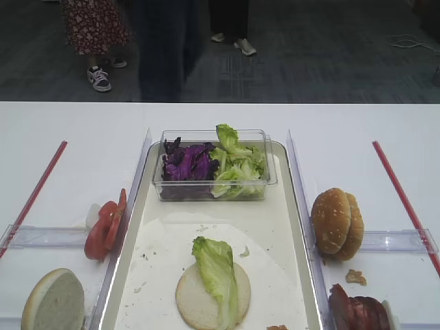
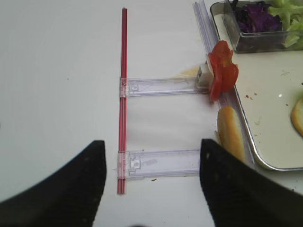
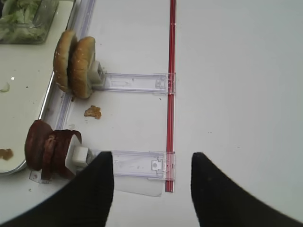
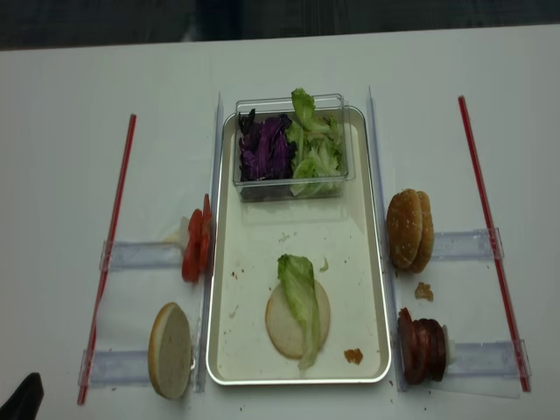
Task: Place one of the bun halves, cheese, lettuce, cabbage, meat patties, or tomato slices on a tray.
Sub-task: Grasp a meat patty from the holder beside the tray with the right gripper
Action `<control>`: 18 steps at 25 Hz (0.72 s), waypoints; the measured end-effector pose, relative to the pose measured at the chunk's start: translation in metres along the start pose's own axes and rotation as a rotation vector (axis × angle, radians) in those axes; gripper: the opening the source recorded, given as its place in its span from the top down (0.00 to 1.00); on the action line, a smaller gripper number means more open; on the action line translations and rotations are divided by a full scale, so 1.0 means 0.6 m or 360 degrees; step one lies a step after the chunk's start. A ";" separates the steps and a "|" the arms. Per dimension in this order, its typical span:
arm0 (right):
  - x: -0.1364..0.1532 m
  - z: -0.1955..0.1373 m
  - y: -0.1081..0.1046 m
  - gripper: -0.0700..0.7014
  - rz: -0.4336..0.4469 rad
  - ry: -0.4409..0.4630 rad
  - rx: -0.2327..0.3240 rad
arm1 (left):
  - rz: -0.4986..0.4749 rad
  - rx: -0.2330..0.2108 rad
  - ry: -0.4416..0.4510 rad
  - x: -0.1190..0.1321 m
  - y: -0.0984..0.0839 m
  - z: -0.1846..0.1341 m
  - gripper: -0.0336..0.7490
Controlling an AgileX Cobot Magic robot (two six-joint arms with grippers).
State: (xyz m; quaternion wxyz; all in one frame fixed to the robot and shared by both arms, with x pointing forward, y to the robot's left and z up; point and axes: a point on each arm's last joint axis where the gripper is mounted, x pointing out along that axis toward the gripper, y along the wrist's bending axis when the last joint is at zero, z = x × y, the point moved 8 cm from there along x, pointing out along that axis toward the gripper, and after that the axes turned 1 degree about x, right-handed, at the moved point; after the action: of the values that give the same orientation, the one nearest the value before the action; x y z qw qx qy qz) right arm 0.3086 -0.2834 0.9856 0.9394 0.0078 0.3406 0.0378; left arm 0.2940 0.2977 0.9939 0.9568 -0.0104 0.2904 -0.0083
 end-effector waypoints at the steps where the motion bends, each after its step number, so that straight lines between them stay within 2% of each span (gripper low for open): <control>1: 0.003 0.000 0.000 0.40 0.0001 0.0022 0.0002 | 0.0000 0.0000 0.0000 0.000 0.000 0.000 0.43; 18: 0.041 -0.003 -0.005 0.40 0.0005 0.0398 0.0067 | 0.0000 0.0000 0.0000 0.000 0.000 0.000 0.43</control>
State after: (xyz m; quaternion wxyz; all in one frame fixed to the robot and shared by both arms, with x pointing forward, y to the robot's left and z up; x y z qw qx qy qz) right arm 0.3266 -0.2845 0.9685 0.8892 0.0233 0.4557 0.0330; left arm 0.2940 0.2977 0.9939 0.9568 -0.0104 0.2904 -0.0083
